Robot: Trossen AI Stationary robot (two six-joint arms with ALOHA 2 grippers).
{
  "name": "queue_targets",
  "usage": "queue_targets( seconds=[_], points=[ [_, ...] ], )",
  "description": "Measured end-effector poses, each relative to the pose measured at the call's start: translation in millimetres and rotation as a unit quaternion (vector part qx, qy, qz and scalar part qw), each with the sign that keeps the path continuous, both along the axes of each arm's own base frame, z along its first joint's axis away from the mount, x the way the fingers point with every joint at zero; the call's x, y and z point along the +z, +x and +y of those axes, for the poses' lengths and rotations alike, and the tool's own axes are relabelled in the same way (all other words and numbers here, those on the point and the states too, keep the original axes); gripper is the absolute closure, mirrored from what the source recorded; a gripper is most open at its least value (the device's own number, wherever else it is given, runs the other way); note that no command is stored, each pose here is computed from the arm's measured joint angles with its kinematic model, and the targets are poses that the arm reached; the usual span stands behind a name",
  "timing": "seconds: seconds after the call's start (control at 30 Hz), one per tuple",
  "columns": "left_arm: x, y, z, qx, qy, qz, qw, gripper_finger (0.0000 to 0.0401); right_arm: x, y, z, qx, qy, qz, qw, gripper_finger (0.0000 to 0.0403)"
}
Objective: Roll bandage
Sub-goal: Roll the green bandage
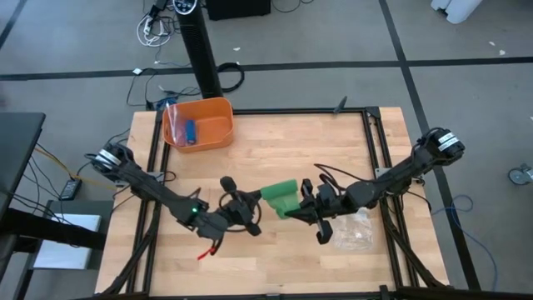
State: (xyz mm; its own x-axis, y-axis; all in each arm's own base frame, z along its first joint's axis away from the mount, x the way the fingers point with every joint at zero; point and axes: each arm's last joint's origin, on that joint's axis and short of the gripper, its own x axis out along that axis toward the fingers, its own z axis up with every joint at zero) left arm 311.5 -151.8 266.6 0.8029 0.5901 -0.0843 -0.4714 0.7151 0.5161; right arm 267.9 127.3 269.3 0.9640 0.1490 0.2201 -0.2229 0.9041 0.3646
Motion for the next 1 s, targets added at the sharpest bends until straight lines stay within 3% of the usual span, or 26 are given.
queue_targets(
  seconds=[0.23,0.67,1.0],
  points=[
    [-15.5,8.0,-7.6,-0.004,0.006,0.004,1.000,0.0400,1.8,6.3,-12.4,-0.025,0.029,0.003,0.999,0.0376],
    [-14.0,2.9,-22.0,-0.030,-0.001,-0.004,1.000,0.0400,5.1,6.1,-16.7,-0.037,0.035,-0.004,0.999,0.0228],
    [-13.5,-1.3,-35.0,-0.100,-0.017,-0.006,0.995,0.0400,17.2,-1.7,-23.1,-0.079,0.051,-0.016,0.995,0.0198]
  ],
)
